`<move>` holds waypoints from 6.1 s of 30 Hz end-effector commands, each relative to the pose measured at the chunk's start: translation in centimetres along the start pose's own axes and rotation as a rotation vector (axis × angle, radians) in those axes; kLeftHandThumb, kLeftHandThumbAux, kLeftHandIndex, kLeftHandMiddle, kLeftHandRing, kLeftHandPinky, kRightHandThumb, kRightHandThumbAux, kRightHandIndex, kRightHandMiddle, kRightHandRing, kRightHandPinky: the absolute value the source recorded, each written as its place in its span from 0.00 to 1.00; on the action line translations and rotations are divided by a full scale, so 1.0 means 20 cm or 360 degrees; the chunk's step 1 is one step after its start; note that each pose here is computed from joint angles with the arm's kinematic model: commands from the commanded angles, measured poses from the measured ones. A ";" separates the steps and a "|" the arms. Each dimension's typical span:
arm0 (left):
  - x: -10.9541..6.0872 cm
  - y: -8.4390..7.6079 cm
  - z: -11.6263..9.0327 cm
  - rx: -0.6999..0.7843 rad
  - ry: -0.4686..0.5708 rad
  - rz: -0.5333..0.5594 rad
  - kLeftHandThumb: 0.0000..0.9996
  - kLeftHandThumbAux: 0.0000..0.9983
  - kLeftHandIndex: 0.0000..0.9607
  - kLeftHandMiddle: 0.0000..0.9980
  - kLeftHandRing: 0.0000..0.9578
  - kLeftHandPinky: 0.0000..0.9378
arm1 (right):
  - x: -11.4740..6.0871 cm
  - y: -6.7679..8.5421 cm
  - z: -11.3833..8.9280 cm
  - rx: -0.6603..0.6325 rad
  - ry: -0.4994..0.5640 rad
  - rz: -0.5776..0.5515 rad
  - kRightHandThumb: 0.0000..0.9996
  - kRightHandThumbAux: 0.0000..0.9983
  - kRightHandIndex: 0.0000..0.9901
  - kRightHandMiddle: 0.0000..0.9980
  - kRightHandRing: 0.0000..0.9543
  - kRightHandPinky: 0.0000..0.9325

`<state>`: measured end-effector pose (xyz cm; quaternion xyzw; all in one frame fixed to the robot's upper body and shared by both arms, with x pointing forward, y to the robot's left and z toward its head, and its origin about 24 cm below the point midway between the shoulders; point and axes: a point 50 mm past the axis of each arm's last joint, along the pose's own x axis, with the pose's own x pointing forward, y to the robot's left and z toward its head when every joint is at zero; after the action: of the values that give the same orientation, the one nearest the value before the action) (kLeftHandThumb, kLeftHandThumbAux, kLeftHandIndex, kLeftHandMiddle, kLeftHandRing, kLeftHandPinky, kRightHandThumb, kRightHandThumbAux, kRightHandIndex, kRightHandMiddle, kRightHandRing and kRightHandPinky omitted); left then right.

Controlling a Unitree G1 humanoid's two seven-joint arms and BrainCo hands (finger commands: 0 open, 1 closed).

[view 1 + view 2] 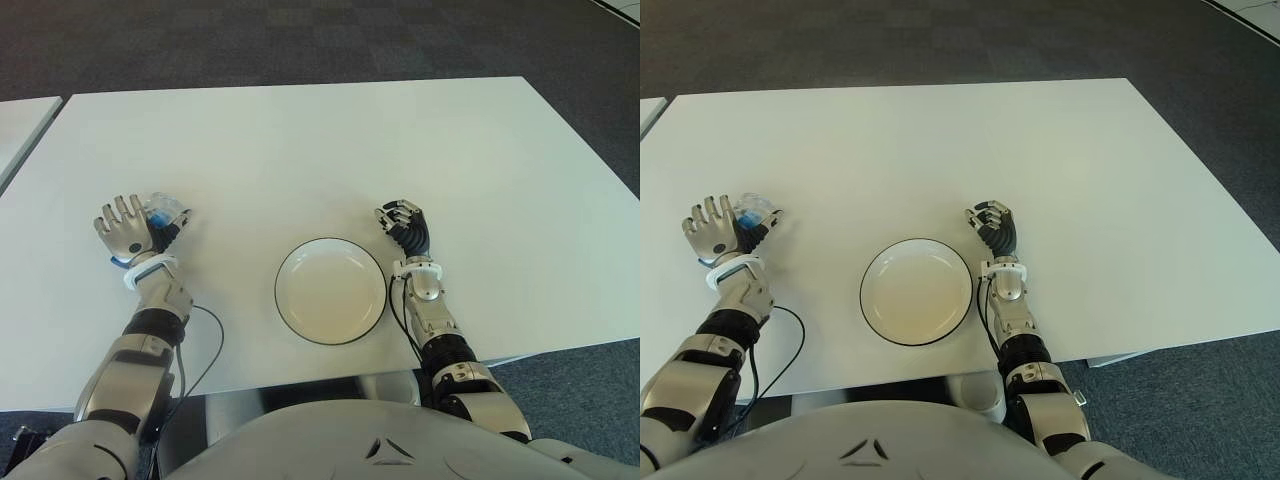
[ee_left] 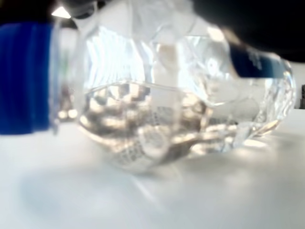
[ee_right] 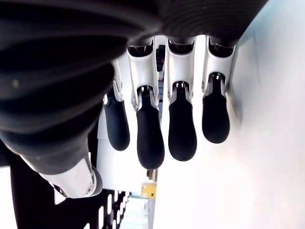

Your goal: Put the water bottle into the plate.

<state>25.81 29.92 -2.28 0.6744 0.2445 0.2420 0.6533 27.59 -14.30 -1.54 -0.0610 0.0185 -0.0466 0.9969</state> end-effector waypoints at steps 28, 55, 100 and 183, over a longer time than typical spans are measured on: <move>-0.11 -0.22 -0.03 -0.0047 0.0002 -0.0637 0.67 0.31 0.19 0.35 0.37 0.42 | -0.02 0.01 -0.02 -0.0001 0.0046 -0.0027 0.71 0.73 0.44 0.64 0.67 0.68; -0.12 -0.23 0.00 -0.0377 0.0163 -0.0567 0.75 0.69 0.46 0.82 0.85 0.87 | -0.03 0.00 -0.01 -0.0020 0.0029 -0.0020 0.71 0.73 0.44 0.63 0.66 0.68; -0.18 0.21 0.18 -0.0875 -0.0269 -0.0025 0.75 0.70 0.46 0.84 0.87 0.86 | -0.03 -0.01 -0.01 -0.0012 0.0056 -0.0029 0.71 0.73 0.44 0.64 0.67 0.69; -0.83 0.35 0.74 -0.0550 -0.2373 -0.0837 0.75 0.70 0.46 0.88 0.91 0.90 | -0.02 -0.01 -0.01 -0.0002 0.0052 -0.0021 0.71 0.73 0.44 0.64 0.67 0.68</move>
<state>22.80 8.08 4.45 0.4809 -0.1521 -0.3787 0.7760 27.38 -14.43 -1.33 -0.0598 0.0222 -0.0550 0.9964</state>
